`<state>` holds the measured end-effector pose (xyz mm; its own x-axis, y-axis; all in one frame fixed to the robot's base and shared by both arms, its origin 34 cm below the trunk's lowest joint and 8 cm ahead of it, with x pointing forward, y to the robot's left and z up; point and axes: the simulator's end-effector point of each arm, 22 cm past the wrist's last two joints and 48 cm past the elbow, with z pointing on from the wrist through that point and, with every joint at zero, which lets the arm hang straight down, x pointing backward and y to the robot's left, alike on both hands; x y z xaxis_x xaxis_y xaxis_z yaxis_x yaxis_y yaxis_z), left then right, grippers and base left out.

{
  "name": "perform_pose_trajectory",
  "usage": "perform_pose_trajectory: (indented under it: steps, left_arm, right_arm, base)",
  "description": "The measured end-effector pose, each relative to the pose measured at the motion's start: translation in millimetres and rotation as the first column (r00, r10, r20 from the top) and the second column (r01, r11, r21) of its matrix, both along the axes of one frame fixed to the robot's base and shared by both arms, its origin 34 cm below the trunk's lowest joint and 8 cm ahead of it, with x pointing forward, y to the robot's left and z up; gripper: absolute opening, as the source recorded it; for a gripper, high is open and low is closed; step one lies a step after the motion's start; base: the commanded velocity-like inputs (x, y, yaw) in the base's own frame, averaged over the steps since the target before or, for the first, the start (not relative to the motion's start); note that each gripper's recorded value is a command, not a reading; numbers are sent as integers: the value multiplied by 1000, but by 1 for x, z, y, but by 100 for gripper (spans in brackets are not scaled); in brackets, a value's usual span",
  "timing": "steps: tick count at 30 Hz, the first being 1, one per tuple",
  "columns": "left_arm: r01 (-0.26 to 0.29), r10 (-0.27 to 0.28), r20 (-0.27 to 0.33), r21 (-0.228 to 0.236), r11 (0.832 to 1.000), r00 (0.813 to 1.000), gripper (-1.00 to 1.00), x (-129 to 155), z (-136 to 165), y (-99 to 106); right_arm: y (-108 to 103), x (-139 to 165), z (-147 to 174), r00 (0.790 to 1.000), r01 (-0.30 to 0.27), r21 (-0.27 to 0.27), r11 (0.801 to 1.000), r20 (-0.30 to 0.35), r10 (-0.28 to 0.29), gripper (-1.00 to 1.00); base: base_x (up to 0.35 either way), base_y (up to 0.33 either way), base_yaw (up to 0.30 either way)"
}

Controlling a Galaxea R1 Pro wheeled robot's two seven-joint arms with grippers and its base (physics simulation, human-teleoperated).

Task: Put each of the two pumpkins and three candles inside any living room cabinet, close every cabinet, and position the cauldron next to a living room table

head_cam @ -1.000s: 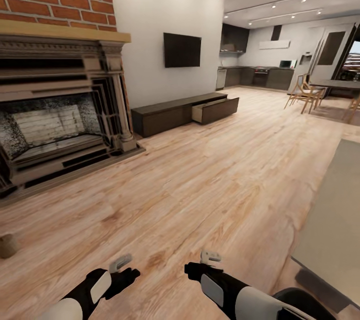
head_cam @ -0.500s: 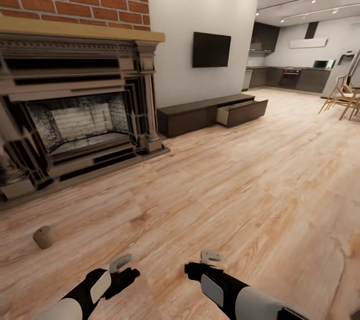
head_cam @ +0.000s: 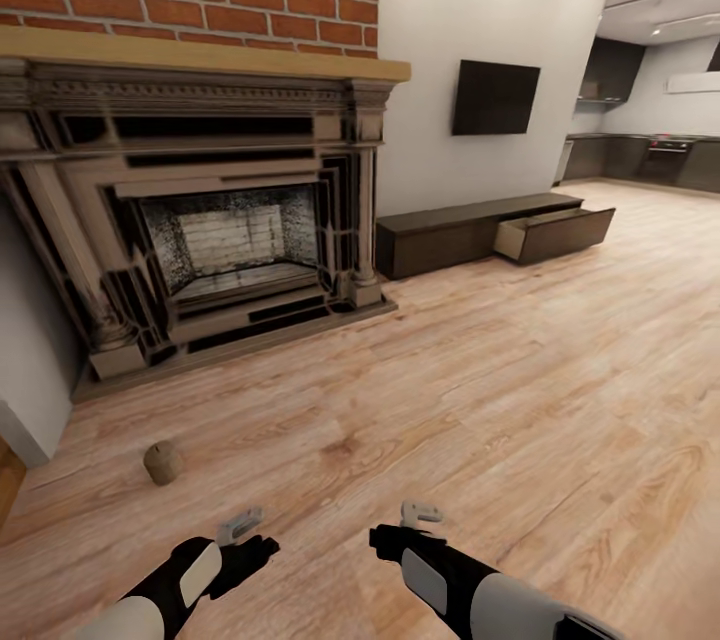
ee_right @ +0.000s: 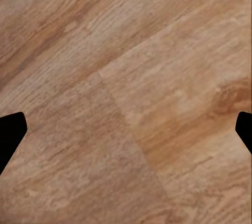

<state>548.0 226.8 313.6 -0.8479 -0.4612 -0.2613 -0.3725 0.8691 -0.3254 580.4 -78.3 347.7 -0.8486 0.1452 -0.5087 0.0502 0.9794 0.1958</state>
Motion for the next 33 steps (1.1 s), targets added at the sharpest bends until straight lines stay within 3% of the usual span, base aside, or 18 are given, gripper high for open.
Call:
perform_pose_trajectory:
  steps: [23,33]
  left_arm:
    - [-1,1,-10,1,1000,1000,100,-3,-4,1]
    - [-1,1,-11,0,1000,1000,100,-3,-4,1]
  right_arm:
    - [0,2,-1,1000,3,2,1000,15,-3,100]
    - [0,8,2,999,6,4,1000,46,-6,100]
  base:
    - [249,251,279]
    - [306,141,33]
